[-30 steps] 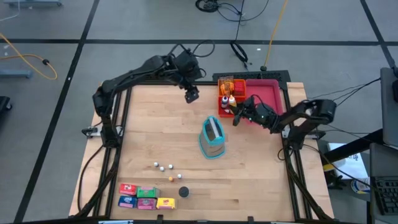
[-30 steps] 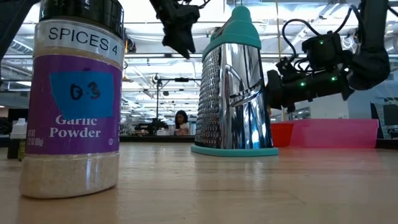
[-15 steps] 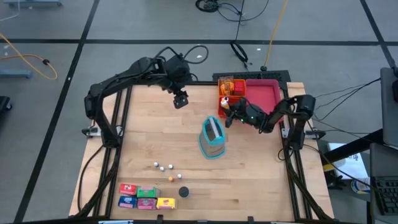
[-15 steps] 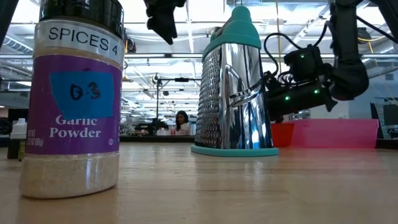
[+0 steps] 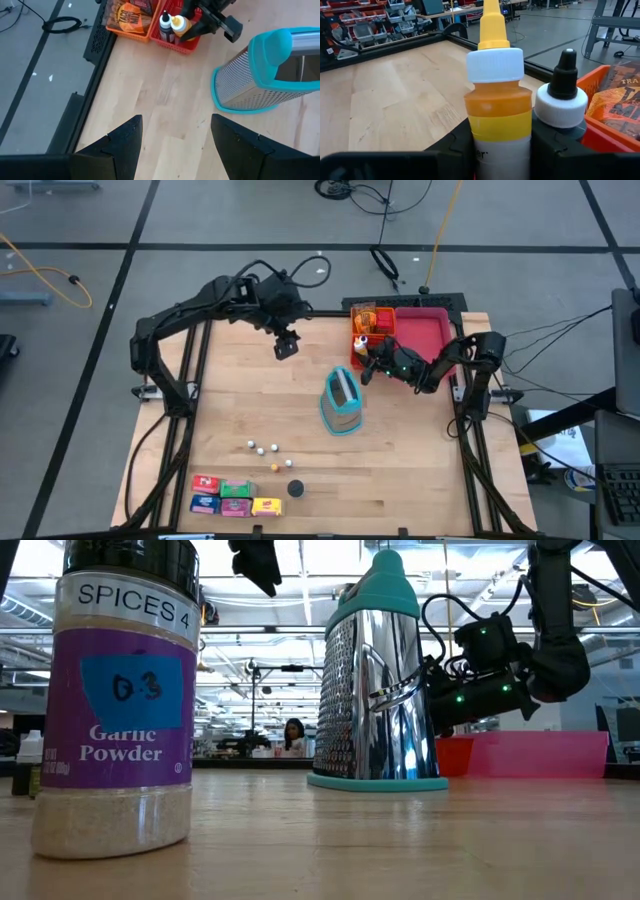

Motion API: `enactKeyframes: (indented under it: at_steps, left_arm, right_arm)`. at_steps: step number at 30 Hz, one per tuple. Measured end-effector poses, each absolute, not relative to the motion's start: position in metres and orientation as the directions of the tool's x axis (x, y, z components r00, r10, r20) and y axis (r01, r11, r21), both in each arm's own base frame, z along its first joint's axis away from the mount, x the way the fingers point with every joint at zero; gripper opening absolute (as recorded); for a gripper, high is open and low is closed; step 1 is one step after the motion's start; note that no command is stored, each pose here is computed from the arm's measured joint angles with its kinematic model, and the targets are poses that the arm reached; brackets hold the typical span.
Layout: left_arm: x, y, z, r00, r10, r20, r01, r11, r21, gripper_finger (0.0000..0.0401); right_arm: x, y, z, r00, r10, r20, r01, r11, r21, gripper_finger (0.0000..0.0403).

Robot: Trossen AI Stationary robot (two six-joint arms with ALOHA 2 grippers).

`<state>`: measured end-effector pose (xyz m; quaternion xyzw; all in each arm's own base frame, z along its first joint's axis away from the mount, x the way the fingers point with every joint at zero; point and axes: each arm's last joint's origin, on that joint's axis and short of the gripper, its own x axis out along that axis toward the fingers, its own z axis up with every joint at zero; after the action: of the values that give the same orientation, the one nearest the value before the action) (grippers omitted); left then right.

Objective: Pick & Place Kitchen Items
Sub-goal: Put the large yellow food coloring bottle into the red bin

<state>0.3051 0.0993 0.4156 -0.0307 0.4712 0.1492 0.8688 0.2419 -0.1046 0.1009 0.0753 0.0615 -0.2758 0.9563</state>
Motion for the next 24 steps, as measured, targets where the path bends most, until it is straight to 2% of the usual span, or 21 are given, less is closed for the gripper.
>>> enactKeyframes:
  at_steps: [5,14,24]
  left_arm:
    - [0.3056,0.0979,0.4156,0.513,0.228,-0.828,-0.284,0.955,0.088,0.0237]
    - [0.3056,0.0979,0.4156,0.513,0.228,-0.828,-0.287,0.954,0.085,0.0237]
    - [0.3057,0.0979,0.4155,0.513,0.227,-0.828,-0.29,0.954,0.083,0.0237]
  right_arm:
    - [0.242,-0.1047,0.1022,0.842,-0.519,-0.146,0.535,0.838,0.106,0.0134]
    - [0.2424,-0.1049,0.1064,0.847,-0.521,-0.104,0.53,0.843,0.093,0.0134]
    - [0.2408,-0.1087,0.1071,0.84,-0.534,-0.097,0.542,0.835,0.093,0.0166]
